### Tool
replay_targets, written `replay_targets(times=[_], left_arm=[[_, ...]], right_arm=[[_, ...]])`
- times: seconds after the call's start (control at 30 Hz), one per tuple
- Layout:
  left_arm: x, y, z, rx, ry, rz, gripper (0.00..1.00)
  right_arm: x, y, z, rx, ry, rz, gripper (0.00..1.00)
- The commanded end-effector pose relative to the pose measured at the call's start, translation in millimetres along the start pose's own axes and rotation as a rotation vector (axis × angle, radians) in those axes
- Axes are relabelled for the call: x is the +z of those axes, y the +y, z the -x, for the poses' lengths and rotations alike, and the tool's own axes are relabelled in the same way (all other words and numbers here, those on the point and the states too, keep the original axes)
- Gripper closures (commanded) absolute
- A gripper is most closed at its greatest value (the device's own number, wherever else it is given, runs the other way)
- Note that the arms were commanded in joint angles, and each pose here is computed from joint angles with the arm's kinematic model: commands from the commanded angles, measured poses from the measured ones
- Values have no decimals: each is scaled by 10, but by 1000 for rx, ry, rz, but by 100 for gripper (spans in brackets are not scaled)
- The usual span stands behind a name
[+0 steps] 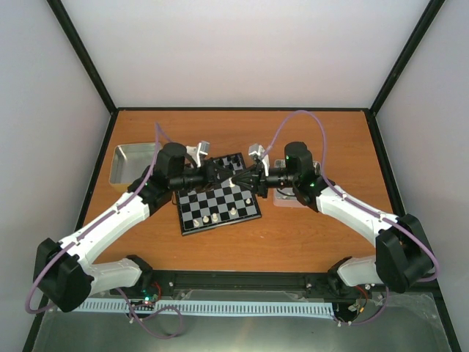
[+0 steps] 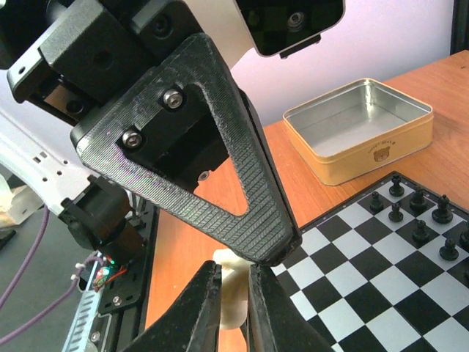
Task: Set up the chess pieces on the board
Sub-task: Place the chess piece on the chessboard.
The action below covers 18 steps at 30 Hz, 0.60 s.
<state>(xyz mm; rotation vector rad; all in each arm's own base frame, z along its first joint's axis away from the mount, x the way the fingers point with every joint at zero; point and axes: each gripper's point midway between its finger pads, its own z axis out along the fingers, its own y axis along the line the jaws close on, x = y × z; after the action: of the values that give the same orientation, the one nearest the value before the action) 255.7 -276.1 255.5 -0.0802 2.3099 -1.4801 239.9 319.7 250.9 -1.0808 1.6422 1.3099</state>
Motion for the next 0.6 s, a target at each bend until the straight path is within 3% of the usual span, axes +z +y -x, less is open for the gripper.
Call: replay_targets(times=[0.0, 0.37, 0.57], left_arm=[[30, -97, -88, 12, 46, -43, 99], [52, 189, -14, 41, -4, 90, 99], [33, 368, 66, 126, -53, 180, 99]], right_arm=[[37, -44, 63, -24, -26, -30, 87], [4, -60, 60, 17, -24, -61, 67], [-33, -115, 87, 64, -36, -109, 59]])
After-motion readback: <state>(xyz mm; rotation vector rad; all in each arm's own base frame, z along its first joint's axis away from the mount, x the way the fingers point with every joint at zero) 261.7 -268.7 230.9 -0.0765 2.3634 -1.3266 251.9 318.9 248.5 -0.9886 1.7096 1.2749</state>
